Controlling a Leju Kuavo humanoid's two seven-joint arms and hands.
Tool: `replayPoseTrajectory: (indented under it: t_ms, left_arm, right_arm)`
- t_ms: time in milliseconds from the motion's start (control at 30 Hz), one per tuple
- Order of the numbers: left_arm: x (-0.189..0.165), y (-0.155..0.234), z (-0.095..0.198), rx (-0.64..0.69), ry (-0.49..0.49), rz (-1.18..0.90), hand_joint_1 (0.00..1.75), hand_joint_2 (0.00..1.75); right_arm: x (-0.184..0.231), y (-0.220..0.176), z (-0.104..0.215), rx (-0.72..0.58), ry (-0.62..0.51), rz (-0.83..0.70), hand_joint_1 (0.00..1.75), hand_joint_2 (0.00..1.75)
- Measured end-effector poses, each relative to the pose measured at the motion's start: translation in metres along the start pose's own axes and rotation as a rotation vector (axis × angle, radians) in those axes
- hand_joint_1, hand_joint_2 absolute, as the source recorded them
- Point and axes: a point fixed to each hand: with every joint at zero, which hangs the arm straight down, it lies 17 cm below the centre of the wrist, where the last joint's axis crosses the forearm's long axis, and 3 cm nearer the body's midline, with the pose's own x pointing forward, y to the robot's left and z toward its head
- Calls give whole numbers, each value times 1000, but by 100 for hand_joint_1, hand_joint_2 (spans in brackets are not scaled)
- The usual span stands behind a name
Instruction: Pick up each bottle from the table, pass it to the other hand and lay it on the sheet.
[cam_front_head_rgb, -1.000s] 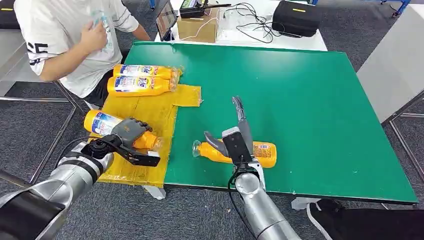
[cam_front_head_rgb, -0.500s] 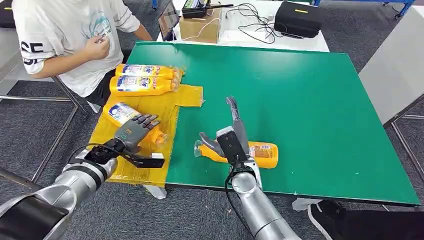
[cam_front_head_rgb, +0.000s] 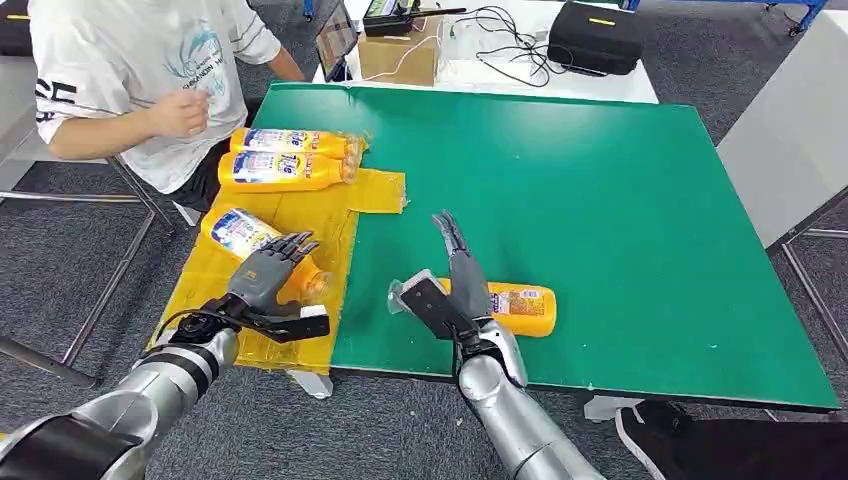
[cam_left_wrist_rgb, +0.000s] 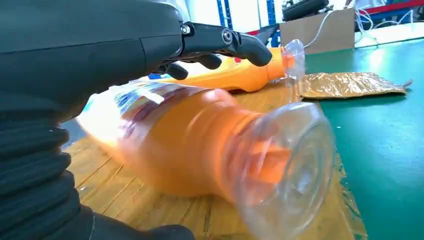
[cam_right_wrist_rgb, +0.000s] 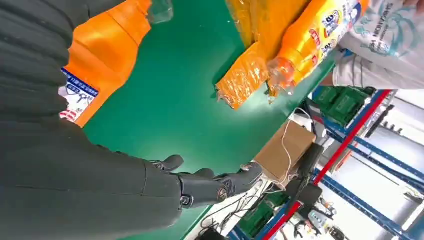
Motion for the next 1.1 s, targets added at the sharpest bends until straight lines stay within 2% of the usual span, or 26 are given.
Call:
replayPoseTrajectory:
  t_ms: [233, 433, 600, 800, 1100]
  left_arm:
    - [5, 10, 13, 136, -12, 193, 0, 175]
    - [-15, 46, 34, 419, 116, 606, 0, 175]
    - [-8, 78, 41, 552, 76, 907, 0, 175]
    - [6, 104, 32, 621, -10, 1188, 0, 175]
    - [8, 108, 31, 665, -9, 1274, 0, 175]
  right_arm:
    - [-21, -1, 7, 45, 27, 142, 0, 175]
    - [-71, -14, 32, 100, 116, 426, 0, 175]
    - [-104, -33, 54, 137, 188, 606, 0, 175]
    - [-132, -47, 76, 191, 262, 710, 0, 175]
    - [-140, -61, 82, 196, 286, 771, 0, 175]
